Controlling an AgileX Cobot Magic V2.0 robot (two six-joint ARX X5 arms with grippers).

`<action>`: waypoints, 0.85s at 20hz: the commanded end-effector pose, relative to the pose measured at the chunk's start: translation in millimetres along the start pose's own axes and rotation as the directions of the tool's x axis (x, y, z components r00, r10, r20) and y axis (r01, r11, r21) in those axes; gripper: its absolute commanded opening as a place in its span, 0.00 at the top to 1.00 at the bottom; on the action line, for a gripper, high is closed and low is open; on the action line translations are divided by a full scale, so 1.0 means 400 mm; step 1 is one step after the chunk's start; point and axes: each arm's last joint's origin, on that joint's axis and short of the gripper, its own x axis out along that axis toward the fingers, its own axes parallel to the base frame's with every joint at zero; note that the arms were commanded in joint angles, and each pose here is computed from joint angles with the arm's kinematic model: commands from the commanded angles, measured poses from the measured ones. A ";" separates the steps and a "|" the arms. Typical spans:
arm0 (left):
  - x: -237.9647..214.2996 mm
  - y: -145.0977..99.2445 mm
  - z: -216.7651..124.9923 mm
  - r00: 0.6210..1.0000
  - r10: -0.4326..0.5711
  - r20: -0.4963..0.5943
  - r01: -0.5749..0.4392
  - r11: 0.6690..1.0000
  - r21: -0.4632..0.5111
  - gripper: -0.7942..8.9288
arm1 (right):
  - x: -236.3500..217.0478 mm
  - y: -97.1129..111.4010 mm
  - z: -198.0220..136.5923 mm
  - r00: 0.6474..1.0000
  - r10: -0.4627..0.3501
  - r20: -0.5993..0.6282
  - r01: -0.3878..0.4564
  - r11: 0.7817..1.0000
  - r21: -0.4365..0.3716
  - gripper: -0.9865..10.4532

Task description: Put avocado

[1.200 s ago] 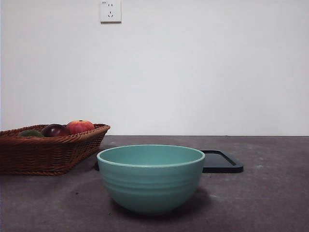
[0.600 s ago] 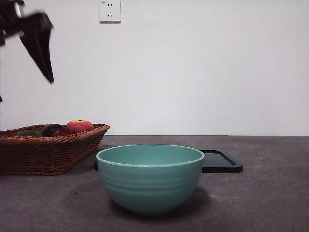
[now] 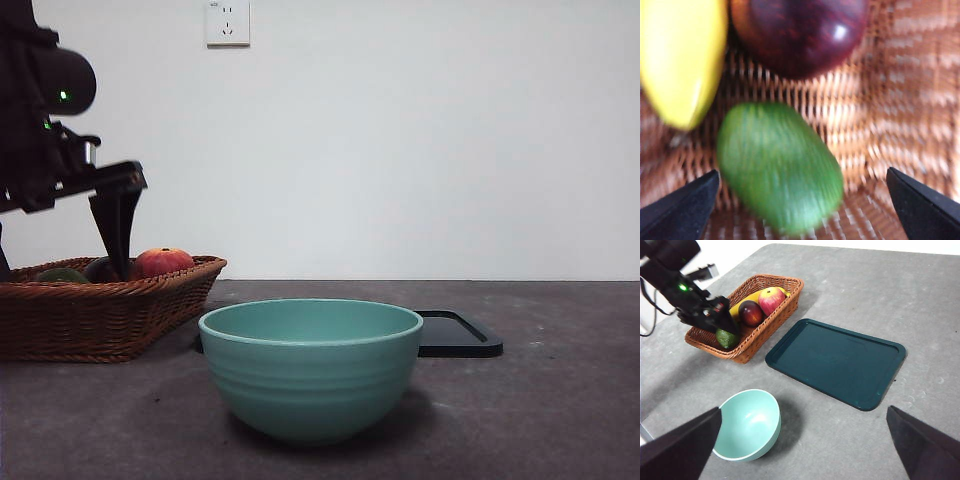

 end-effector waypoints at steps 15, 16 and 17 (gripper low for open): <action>0.043 0.003 0.027 0.999 0.012 -0.034 -0.012 1.000 -0.015 0.80 | -0.005 0.005 0.010 1.000 0.006 0.015 -0.006 1.000 0.006 0.40; 0.033 0.000 0.031 0.999 0.012 -0.037 -0.012 1.000 -0.010 0.80 | -0.005 0.005 0.010 1.000 0.007 0.015 -0.008 1.000 0.006 0.40; 0.016 -0.005 0.039 0.999 0.012 -0.034 -0.012 1.000 0.004 0.80 | -0.005 0.005 0.010 1.000 0.009 0.015 -0.009 1.000 0.006 0.40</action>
